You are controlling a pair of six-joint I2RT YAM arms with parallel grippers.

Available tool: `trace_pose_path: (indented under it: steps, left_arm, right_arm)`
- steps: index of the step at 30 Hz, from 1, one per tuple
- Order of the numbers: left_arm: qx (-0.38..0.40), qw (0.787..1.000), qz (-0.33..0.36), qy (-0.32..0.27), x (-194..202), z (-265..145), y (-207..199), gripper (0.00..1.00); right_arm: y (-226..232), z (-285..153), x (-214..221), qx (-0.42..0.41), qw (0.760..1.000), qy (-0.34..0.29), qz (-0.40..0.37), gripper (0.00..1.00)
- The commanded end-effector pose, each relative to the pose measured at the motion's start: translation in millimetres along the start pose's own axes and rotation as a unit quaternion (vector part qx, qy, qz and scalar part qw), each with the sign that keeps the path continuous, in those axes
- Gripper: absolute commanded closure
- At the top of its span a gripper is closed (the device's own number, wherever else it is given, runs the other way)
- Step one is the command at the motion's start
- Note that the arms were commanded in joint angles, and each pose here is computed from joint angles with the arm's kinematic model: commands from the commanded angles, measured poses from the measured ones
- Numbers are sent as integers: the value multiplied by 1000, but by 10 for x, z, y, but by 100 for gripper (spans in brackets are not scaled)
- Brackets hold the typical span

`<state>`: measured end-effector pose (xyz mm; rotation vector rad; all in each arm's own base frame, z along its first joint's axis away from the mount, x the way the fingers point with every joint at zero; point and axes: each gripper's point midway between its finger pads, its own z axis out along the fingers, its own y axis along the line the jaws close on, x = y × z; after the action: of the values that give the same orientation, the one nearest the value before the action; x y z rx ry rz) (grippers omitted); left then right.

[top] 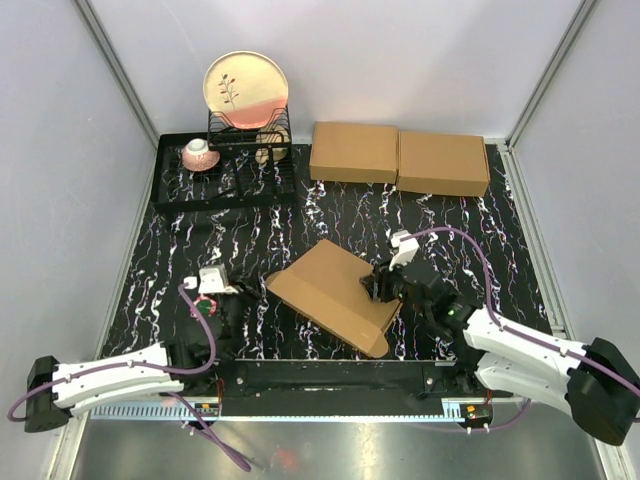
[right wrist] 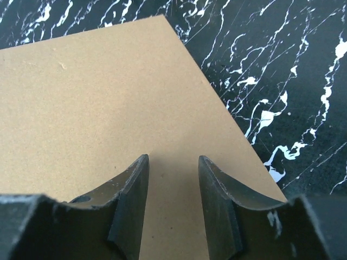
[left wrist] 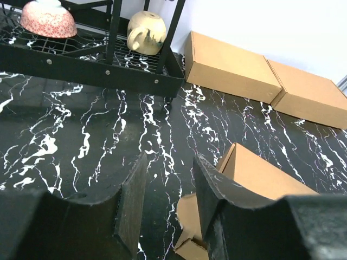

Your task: Fold the paper box

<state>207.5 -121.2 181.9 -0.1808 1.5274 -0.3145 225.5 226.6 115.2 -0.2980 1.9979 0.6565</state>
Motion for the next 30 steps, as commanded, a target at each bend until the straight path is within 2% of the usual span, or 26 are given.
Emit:
trace_pose_path:
  steps: [1, 2, 4, 7, 10, 13, 14, 15, 18, 19, 22, 26, 30]
  left_arm:
    - [-24, 999, -17, -36, -519, 65, -122, 57]
    - [-30, 999, -4, -31, -543, 84, -155, 56]
    - [-31, 999, -23, -36, -814, 108, -268, 54]
    - [4, 999, -24, -41, -1054, 139, -491, 49]
    - [131, 990, -24, -47, -1038, 174, -996, 36]
    - [159, 987, -18, -1, -721, 306, -1208, 36]
    - [152, 988, 7, 31, -469, 365, -1221, 36]
    - [144, 989, 10, 42, -384, 424, -1201, 36]
    - [131, 987, 32, 86, 11, 520, -1157, 36]
    - [127, 987, 30, 95, 87, 536, -1141, 36]
    - [106, 985, 31, 131, 339, 626, -1015, 36]
    - [80, 978, 47, 188, 649, 707, -863, 39]
    - [98, 969, 38, 222, 839, 640, -923, 42]
  right_arm:
    - [71, 25, 86, -17, 999, 27, -15, 53]
    - [66, 22, 110, -17, 999, 32, -16, 53]
    - [62, 30, 122, -13, 999, 37, -12, 56]
    - [73, 78, 200, -11, 998, 66, -13, 59]
    - [99, 110, 255, -10, 996, 91, -5, 61]
    - [130, 98, 293, -11, 994, 110, 4, 61]
    - [110, 63, 350, -5, 992, 129, 2, 62]
    - [109, 48, 349, -3, 991, 132, 6, 62]
    - [62, -55, 238, 14, 994, 108, 22, 56]
    - [59, -122, 69, 17, 997, 72, 29, 54]
    - [48, -287, -185, 24, 998, 24, 50, 48]
    - [159, -435, -397, 8, 998, 11, 61, 47]
    - [230, -465, -433, -3, 997, 16, 76, 46]
